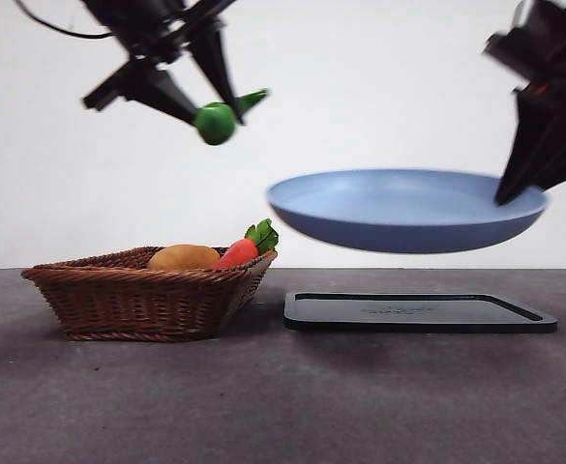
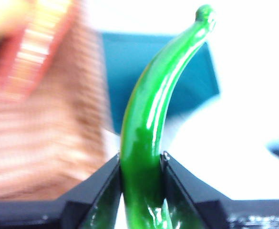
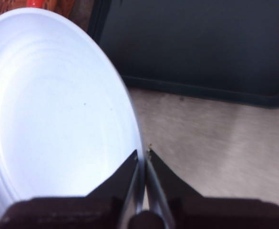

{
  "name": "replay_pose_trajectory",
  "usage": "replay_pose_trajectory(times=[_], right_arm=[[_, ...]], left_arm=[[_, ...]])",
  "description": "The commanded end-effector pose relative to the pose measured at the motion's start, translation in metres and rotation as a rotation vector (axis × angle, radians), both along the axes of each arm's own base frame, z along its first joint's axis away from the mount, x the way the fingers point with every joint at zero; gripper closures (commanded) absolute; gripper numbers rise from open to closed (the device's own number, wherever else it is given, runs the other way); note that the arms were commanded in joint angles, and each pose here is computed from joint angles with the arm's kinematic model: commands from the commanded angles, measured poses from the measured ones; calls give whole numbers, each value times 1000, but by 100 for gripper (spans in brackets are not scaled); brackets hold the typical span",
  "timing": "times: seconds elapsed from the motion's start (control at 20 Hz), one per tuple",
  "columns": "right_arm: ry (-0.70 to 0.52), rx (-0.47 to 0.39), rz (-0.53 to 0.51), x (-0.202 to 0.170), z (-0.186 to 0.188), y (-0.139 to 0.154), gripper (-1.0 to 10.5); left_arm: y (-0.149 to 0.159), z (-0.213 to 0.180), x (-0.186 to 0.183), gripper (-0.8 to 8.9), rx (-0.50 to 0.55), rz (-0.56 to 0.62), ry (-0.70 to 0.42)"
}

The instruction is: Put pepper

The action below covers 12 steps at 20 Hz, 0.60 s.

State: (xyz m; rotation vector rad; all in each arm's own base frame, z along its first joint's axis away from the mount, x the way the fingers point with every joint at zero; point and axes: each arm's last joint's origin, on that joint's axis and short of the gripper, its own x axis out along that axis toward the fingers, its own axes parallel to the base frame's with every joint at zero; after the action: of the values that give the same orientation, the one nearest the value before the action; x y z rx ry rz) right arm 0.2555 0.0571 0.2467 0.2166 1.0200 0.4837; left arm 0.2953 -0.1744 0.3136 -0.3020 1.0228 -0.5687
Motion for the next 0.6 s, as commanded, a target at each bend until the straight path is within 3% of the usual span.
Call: replay_pose_trajectory(times=[0.05, 0.25, 0.35, 0.6], right_arm=[[29, 50, -26, 9, -4, 12, 941], [50, 71, -7, 10, -9, 30, 941], [46, 82, -2, 9, -8, 35, 941], [60, 79, 5, 8, -9, 36, 941]], left_arm=[[-24, -3, -7, 690, 46, -105, -52], [-58, -12, -24, 690, 122, -197, -114], [-70, -26, -25, 690, 170, -248, -92], [-78, -57, -17, 685, 285, -247, -36]])
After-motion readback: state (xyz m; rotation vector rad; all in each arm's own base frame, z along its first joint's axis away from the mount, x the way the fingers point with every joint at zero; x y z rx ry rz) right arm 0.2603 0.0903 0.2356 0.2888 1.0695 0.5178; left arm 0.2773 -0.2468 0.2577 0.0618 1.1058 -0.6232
